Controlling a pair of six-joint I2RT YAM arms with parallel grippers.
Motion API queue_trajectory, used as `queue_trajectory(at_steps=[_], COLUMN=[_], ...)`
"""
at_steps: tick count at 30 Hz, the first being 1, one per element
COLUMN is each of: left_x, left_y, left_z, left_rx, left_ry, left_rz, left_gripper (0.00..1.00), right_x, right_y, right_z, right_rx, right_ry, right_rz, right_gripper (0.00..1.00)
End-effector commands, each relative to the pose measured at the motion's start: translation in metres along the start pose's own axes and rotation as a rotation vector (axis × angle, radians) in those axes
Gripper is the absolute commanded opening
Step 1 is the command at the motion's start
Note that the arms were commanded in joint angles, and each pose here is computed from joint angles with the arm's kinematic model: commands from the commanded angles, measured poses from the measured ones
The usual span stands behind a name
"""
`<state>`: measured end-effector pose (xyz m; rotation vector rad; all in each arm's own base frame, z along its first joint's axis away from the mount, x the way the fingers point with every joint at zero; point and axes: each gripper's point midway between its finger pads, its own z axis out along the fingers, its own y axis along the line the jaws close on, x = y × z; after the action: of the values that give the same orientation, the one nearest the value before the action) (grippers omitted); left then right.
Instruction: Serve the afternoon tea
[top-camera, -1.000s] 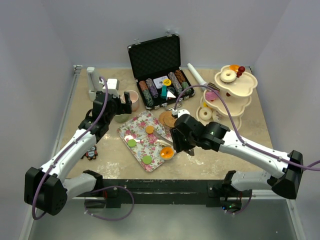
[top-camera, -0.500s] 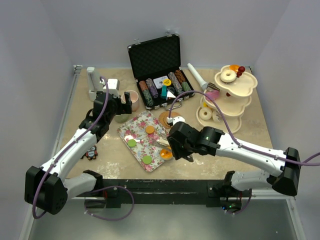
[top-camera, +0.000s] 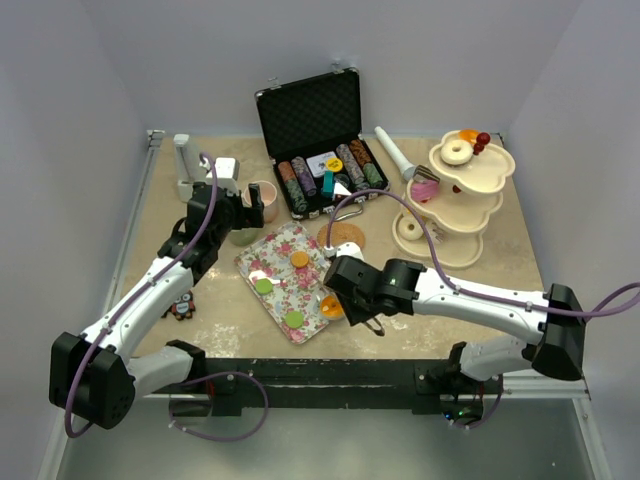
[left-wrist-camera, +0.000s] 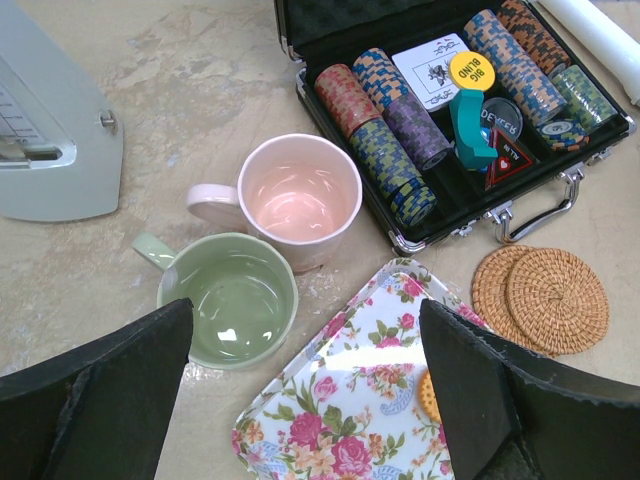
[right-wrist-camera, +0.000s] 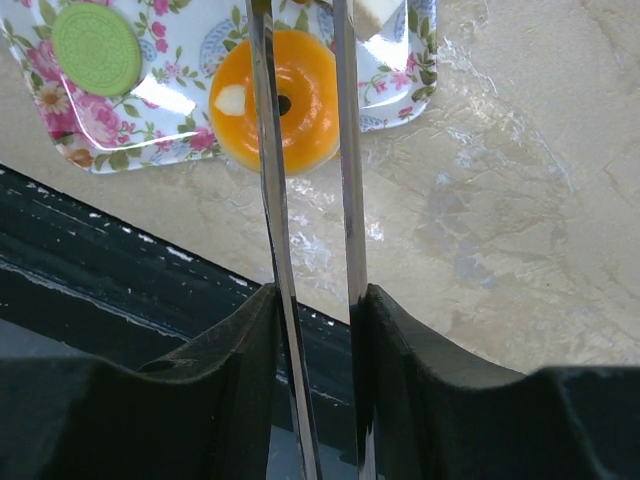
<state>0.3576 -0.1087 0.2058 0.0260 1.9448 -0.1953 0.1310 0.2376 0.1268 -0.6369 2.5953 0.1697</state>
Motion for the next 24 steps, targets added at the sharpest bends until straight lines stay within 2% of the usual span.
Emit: queue_trajectory(at_steps=[1, 4, 10, 12, 20, 24], left_x=[-0.028, -0.028, -0.028, -0.027, -0.028, -0.028], left_y=[-0.006, -0.006, -0.006, -0.006, -0.006, -0.005], left_z=[-0.003, -0.003, -0.003, -0.002, -0.003, -0.004], left_rx=[0.022, 0.022, 0.022, 0.021, 0.019, 0.016], left_ry=[-0.068, -0.069, -0.068, -0.065, -0.068, -0.069], left_rz=[-0.027, -0.027, -0.028, -0.026, -0.027, -0.025], left_gripper=[1.0, 1.0, 1.0, 1.0, 1.0, 1.0], right_x=[-0.007, -0.015, -0.041, -0.05, -0.066, -0.05], right_y=[-0.006, -0.006, -0.001, 0.001, 0.006, 0.005], right_z=[-0.003, -0.007, -0.022, -0.026, -0.038, -0.034], right_rx=[0.061, 0.067, 0.064, 0.06, 0.042, 0.028], right_ry=[-0.029, -0.054, -0.135, -0.165, -0.208, -0.154], right_rz=[0.019, 0.03, 0.066, 0.078, 0.117, 0.098], right_gripper=[0.29, 0.23, 0.04, 0.01, 0.0, 0.12])
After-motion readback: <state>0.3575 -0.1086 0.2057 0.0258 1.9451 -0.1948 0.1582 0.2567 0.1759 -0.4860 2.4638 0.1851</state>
